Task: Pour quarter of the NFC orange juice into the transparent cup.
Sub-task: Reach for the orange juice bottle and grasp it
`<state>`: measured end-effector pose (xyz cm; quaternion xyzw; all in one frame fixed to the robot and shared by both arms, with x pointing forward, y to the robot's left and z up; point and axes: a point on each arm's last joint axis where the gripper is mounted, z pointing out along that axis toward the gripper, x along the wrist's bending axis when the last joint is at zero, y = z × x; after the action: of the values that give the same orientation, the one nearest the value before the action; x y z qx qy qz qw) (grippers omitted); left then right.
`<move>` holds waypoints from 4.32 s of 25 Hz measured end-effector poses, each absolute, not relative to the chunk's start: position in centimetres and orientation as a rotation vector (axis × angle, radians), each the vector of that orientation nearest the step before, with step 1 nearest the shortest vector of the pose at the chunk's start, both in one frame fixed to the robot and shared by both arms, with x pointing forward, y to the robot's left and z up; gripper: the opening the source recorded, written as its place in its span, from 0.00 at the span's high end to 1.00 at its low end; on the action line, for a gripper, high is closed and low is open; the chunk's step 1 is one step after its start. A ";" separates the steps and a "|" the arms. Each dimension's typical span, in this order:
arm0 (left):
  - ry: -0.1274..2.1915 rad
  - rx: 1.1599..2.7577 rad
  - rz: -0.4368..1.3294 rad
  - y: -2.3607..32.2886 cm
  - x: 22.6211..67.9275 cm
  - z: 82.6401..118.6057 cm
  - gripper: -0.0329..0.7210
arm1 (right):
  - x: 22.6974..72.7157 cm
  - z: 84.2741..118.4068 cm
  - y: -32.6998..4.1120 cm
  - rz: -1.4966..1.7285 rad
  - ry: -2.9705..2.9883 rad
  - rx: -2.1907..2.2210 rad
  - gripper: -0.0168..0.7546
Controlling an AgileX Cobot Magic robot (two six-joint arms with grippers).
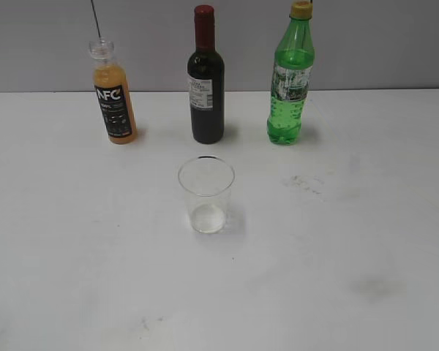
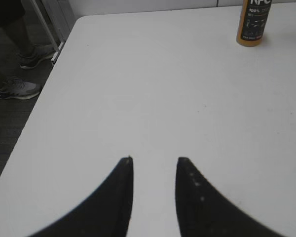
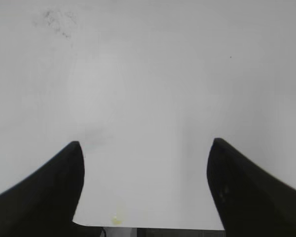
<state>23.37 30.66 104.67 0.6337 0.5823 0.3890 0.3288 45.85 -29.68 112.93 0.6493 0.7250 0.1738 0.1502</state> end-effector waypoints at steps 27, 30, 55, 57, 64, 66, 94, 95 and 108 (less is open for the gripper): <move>1.524 1.658 1.018 30.7 23.4 104.7 0.64 | 27.7 105.3 -28.8 0.867 1.826 1.631 0.24; 1.524 1.658 1.018 30.7 23.4 104.7 0.64 | 27.0 105.4 -28.8 0.896 1.797 1.601 0.24; 1.524 1.658 1.018 30.7 23.4 104.7 0.64 | 23.3 105.6 -28.7 1.036 1.640 1.431 0.25; 1.524 1.658 1.018 30.7 23.4 104.7 0.64 | 23.3 105.6 -28.7 1.036 1.640 1.431 0.25; 1.524 1.658 1.018 30.7 23.4 104.7 0.64 | 23.3 105.6 -28.7 1.036 1.640 1.431 0.25; 1.524 1.658 1.018 30.7 23.4 104.7 0.64 | 23.3 105.6 -28.7 1.036 1.640 1.431 0.25; 1.297 1.388 1.127 29.8 36.0 109.5 0.10 | 23.3 105.6 -28.7 1.036 1.640 1.431 0.25; 1.282 1.370 1.140 29.8 36.7 109.6 0.10 | 23.3 105.6 -28.7 1.036 1.640 1.431 0.25; 1.263 1.329 1.171 29.7 47.3 104.8 0.14 | 23.3 105.6 -28.7 1.041 1.641 1.431 0.25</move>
<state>47.28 29.71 104.77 0.5409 0.5143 0.4766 0.4646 23.29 -28.67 105.60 0.5542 0.6353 0.4029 0.3562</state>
